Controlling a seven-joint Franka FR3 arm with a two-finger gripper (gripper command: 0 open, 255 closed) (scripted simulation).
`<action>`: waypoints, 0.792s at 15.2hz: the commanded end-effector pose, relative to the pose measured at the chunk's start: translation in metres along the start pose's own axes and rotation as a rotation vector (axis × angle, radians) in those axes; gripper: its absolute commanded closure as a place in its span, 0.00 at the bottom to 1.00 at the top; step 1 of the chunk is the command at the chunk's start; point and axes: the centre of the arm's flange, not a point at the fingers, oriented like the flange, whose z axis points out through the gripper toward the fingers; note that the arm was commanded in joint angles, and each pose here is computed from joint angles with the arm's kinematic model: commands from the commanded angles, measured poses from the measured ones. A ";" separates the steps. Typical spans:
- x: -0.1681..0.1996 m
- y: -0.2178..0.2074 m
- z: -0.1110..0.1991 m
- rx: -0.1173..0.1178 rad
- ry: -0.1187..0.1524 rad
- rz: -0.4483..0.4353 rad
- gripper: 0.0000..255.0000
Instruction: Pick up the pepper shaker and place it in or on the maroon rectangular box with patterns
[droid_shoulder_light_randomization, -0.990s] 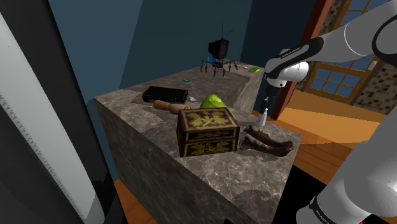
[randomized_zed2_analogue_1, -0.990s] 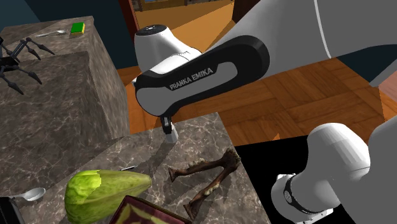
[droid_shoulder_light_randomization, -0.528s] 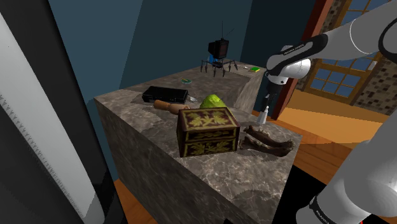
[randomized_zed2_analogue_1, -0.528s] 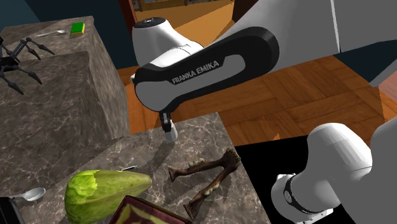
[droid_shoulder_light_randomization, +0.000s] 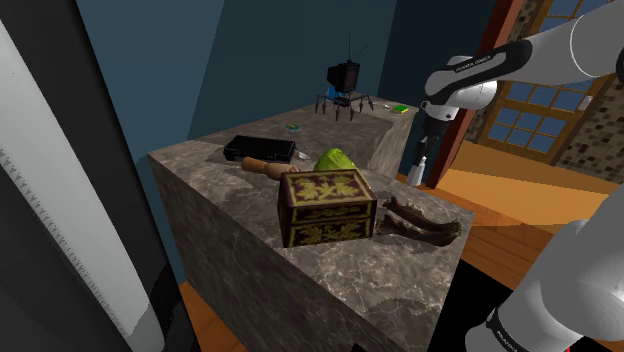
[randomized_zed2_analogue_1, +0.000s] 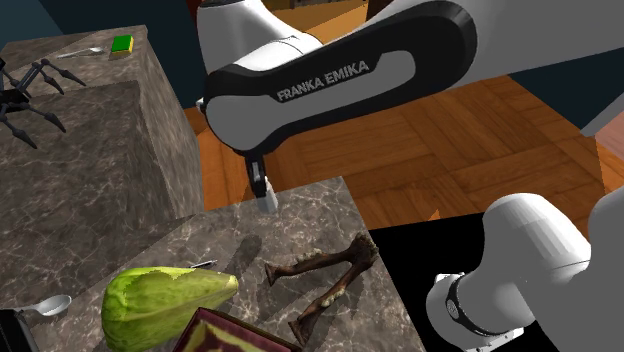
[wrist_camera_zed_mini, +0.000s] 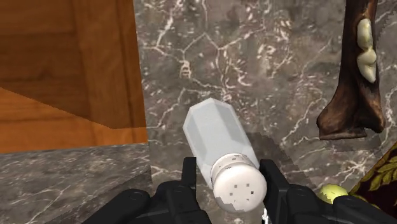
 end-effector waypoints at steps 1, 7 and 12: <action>0.001 -0.001 -0.011 0.000 0.000 0.000 1.00; 0.003 -0.004 -0.043 0.000 0.000 0.000 1.00; 0.004 -0.007 -0.069 0.000 0.000 0.000 1.00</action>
